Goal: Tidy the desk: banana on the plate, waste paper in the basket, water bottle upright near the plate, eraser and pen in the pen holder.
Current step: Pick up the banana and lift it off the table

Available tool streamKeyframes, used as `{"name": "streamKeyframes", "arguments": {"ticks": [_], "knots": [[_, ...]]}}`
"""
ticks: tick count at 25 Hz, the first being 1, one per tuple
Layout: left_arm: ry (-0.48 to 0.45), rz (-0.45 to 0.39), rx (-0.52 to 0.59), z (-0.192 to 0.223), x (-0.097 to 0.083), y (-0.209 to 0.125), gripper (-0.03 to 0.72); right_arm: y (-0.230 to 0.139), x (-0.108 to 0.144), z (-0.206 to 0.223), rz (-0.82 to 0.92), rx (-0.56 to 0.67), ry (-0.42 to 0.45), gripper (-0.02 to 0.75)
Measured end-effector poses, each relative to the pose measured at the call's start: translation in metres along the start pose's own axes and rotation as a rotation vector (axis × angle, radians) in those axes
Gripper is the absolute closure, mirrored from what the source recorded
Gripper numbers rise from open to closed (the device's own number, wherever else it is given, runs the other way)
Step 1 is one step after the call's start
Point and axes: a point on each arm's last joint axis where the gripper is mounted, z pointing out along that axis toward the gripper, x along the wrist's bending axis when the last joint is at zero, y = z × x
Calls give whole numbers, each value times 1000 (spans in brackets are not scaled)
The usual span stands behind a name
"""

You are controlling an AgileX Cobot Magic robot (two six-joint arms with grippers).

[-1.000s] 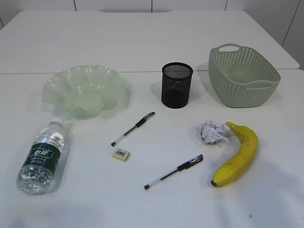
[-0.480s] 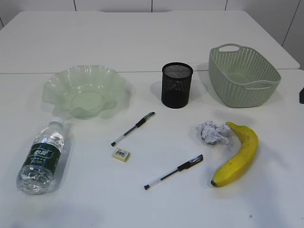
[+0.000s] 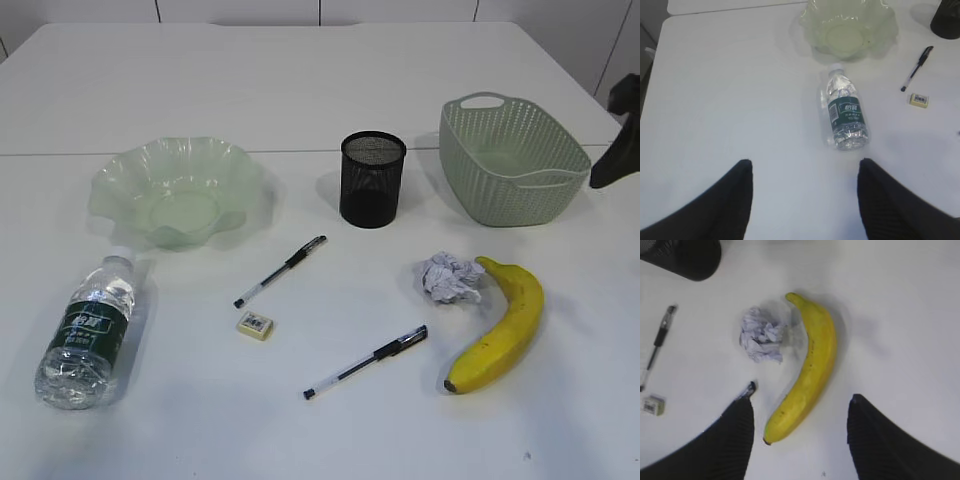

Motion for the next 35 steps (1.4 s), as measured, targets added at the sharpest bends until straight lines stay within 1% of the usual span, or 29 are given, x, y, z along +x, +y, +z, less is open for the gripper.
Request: {"name": "streamKeyframes", "arguments": {"ticks": [3,8,11,16,19,22,28,35], "knots": [[-20,-7,17,4,-2,5,223,4,2,8,24,-10,22,296],[-60,-22,55,12,-5,10,223,7,-3,38,61,81,-9,296],[-91,-36,32,15,-8,15,223,7,-6,56,76,130,-30,296],[-198,-90,-12,23,-17,28,223,12,-10,82,85,191,-60,296],[-249,-122,6,31,-21,34,223,18,-10,95,89,210,-68,296],[-279,-143,30,37,-23,37,223,26,-9,103,89,211,-69,296],[-307,-165,56,45,-26,42,223,37,-2,123,38,228,-96,297],[-324,-178,39,45,-27,44,223,34,8,151,-50,294,-152,296]]}}
